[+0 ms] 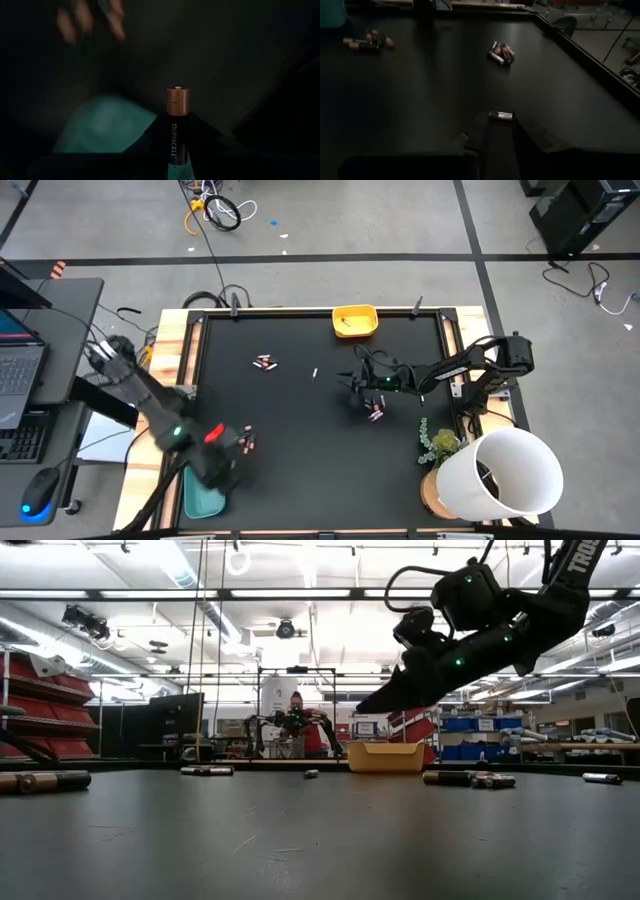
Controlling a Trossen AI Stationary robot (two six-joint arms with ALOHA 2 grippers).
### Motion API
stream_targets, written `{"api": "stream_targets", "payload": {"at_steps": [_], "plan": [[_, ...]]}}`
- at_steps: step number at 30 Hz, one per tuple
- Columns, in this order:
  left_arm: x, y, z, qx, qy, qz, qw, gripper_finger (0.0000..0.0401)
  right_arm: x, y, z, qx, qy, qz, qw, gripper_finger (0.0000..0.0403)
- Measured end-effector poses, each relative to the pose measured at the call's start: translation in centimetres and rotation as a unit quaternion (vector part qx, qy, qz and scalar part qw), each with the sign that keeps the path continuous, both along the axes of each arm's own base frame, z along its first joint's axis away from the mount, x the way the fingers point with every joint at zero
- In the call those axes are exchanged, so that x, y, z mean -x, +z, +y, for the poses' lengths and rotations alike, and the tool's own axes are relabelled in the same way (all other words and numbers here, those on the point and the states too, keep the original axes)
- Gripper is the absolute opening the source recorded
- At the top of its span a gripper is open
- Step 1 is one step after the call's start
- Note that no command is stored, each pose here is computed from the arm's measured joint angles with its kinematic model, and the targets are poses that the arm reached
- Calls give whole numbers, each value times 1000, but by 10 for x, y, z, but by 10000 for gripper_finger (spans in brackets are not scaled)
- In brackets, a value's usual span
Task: Sort batteries
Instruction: Put the black battery into the green bin, then put the silver battery into the yellow bin
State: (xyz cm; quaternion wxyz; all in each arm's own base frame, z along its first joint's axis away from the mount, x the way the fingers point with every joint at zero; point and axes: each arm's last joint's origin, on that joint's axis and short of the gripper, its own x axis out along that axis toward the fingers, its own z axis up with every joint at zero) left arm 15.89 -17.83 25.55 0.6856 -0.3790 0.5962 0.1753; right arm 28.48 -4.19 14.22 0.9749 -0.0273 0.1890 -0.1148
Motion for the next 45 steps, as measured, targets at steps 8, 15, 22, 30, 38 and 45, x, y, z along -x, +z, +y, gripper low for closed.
{"api": "stream_targets", "payload": {"at_steps": [8,15,22,30,38,45], "plan": [[34,-33,-58,18,53,73,996,54,2,2,-11,10,-17,-3,1000,74],[37,-56,-68,-27,53,96,994,54,2,5,-16,19,-21,-17,999,74],[38,-75,-63,-84,73,125,986,73,2,9,-21,19,-2,-38,999,74],[39,-76,-61,-95,78,133,984,135,2,9,-24,17,0,-40,999,74],[20,-48,-57,-86,57,145,984,139,2,9,-24,16,0,-40,999,74],[-21,-20,-27,-126,10,131,983,139,2,11,-23,3,10,-51,999,74]]}}
